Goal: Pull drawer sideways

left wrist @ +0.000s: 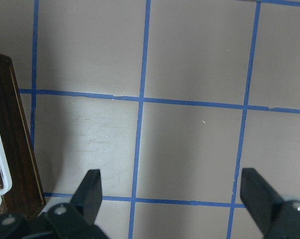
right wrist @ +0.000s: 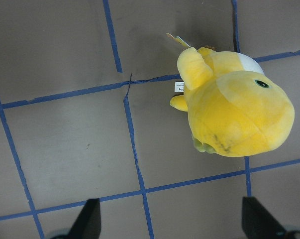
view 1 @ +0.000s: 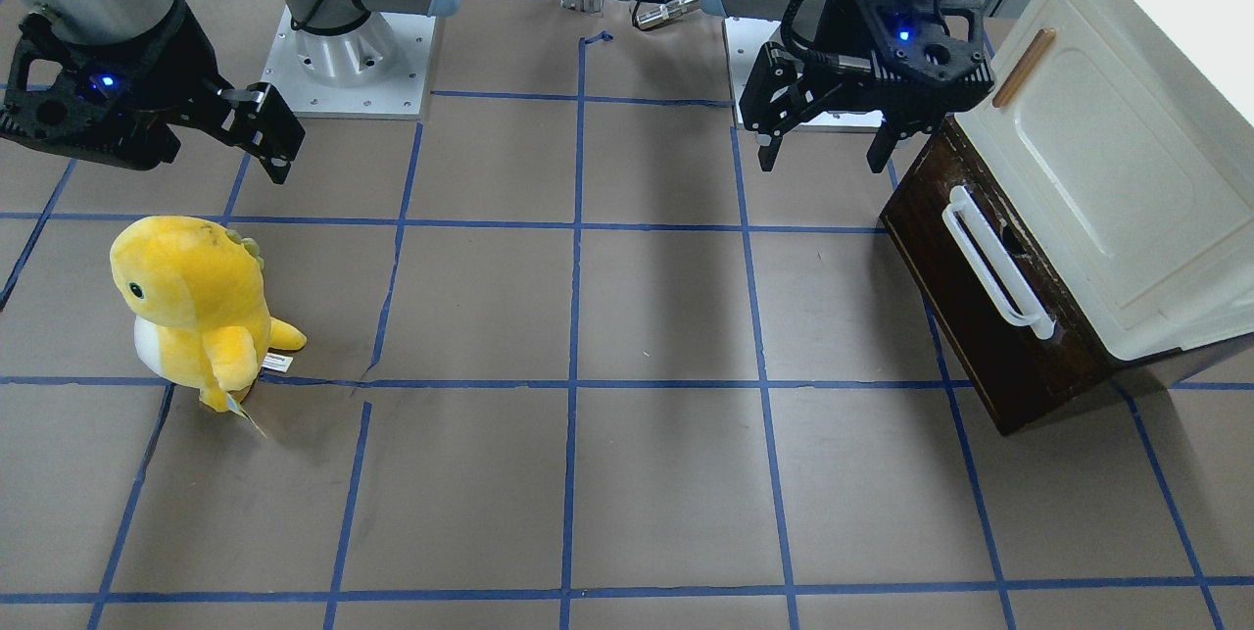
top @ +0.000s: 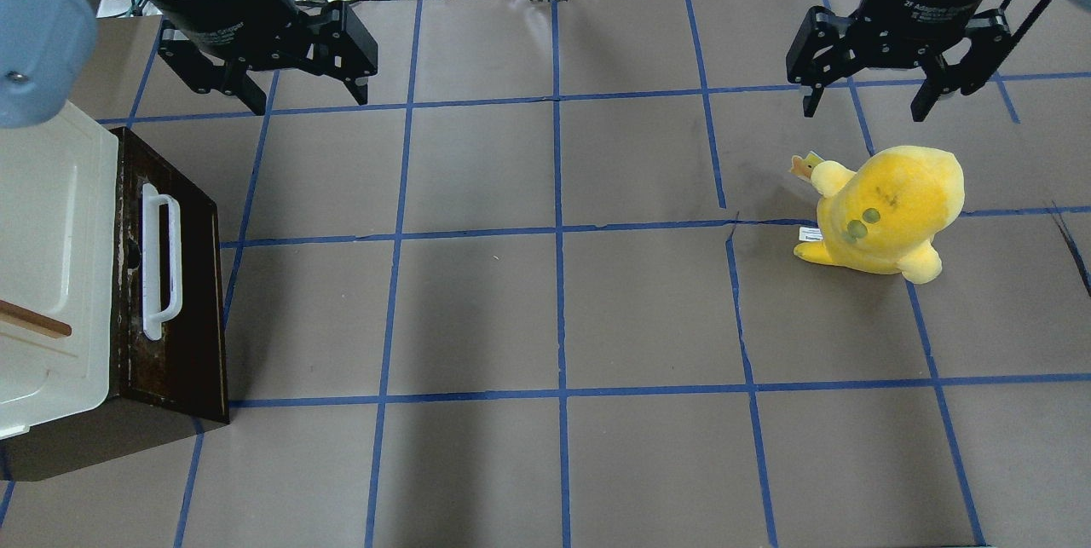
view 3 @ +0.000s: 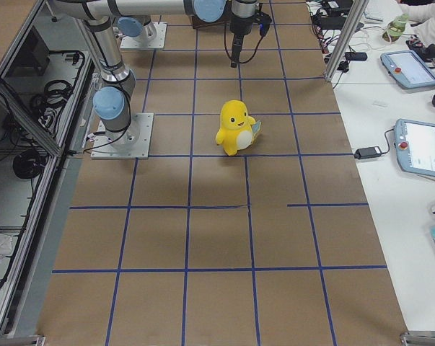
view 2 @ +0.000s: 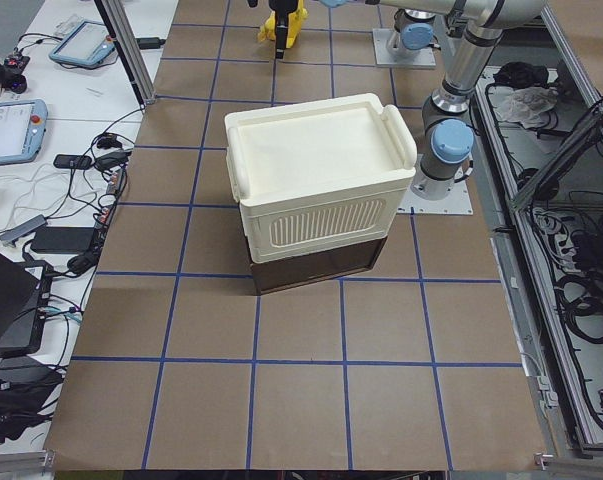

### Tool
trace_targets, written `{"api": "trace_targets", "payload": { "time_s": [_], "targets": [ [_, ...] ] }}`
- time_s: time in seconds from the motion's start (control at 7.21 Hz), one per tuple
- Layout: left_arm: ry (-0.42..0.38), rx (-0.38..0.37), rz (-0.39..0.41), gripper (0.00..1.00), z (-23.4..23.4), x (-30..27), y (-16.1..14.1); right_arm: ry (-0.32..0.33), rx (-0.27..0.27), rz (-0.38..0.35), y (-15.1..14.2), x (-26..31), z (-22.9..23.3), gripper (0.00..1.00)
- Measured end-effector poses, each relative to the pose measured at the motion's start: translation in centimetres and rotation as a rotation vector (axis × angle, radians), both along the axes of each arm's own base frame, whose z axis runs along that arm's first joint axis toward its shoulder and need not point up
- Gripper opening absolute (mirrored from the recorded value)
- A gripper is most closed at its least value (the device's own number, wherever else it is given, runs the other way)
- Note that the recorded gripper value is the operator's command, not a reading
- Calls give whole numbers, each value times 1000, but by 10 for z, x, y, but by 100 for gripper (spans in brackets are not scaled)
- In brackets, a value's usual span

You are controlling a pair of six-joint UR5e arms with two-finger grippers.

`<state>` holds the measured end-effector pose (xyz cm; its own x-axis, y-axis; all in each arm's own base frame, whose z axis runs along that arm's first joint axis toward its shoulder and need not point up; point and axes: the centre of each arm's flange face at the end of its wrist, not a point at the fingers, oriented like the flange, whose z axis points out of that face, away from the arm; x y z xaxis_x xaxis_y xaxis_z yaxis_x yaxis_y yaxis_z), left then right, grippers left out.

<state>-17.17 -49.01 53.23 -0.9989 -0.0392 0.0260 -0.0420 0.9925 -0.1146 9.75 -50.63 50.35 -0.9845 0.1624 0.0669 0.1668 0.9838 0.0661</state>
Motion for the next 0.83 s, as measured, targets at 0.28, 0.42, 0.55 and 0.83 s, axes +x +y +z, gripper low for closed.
{"api": "trace_targets", "payload": {
  "time_s": [0.28, 0.42, 0.55, 0.83],
  "targets": [
    [0, 0, -2, 100, 0, -1, 0, 0, 1, 0, 0, 0, 0, 100],
    [-1, 0, -3, 100, 0, -1, 0, 0, 0, 0, 0, 0, 0, 100],
    [-4, 2, -4, 100, -1, -2, 0, 0, 0, 0, 0, 0, 0, 100],
    [-9, 17, -18, 100, -13, -10, -4, 0, 1, 0, 0, 0, 0, 100]
  ]
}}
